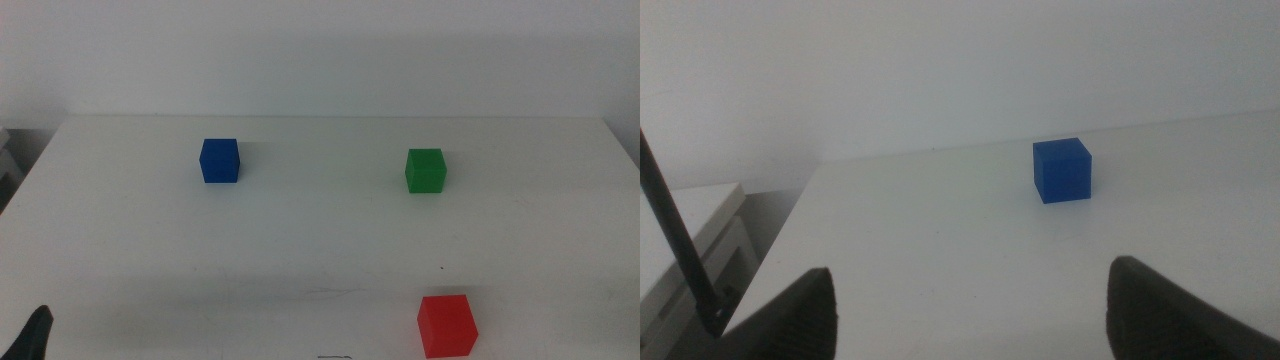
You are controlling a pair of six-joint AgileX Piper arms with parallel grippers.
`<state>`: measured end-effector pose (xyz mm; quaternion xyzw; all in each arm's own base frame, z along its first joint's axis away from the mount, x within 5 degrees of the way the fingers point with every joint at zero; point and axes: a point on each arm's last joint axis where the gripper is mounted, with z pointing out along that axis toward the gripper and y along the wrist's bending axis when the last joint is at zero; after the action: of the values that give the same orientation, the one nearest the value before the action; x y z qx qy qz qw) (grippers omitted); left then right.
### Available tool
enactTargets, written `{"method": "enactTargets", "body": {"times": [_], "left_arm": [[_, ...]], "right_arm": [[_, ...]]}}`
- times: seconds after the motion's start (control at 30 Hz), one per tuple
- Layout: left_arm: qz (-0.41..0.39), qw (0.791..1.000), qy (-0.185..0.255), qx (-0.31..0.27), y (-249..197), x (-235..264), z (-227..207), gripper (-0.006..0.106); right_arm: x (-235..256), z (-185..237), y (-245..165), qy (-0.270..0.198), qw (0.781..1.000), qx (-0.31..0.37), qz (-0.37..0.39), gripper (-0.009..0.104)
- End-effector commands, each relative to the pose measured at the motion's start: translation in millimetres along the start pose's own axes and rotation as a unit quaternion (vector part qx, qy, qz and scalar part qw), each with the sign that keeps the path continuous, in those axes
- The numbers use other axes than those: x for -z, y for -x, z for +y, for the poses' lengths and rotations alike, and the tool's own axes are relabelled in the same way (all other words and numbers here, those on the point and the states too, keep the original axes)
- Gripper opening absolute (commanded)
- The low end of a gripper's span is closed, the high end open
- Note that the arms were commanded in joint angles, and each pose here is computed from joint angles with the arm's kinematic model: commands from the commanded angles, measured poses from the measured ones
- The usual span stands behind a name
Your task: Stack red cubes first, then green, then blue cubes in a specific spot.
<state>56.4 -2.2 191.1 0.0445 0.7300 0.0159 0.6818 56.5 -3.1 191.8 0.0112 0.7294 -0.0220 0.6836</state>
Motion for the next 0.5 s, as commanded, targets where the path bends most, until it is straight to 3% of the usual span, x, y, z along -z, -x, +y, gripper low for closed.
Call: {"method": "enactTargets", "body": {"times": [0.0,0.1,0.2,0.37,0.47], "left_arm": [[-0.051,0.999,0.003,0.005,9.2,2.2,0.7,0.091],[-0.051,0.999,0.003,0.005,9.2,2.2,0.7,0.091],[-0.051,0.999,0.003,0.005,9.2,2.2,0.7,0.091],[-0.051,0.999,0.003,0.005,9.2,2.2,0.7,0.091],[-0.051,0.999,0.003,0.005,9.2,2.2,0.7,0.091]], "right_arm": [[3.4,0.5,16.3,0.002,0.997,0.023,-0.071,0.094],[4.1,0.8,20.4,0.001,0.994,0.051,-0.092,0.094],[4.6,0.4,24.1,0.001,0.996,0.029,-0.082,0.094],[-1.6,-0.8,56.0,0.001,1.0,-0.021,-0.013,0.094],[-12.5,-0.5,86.6,0.003,0.996,-0.031,0.081,0.094]]}}
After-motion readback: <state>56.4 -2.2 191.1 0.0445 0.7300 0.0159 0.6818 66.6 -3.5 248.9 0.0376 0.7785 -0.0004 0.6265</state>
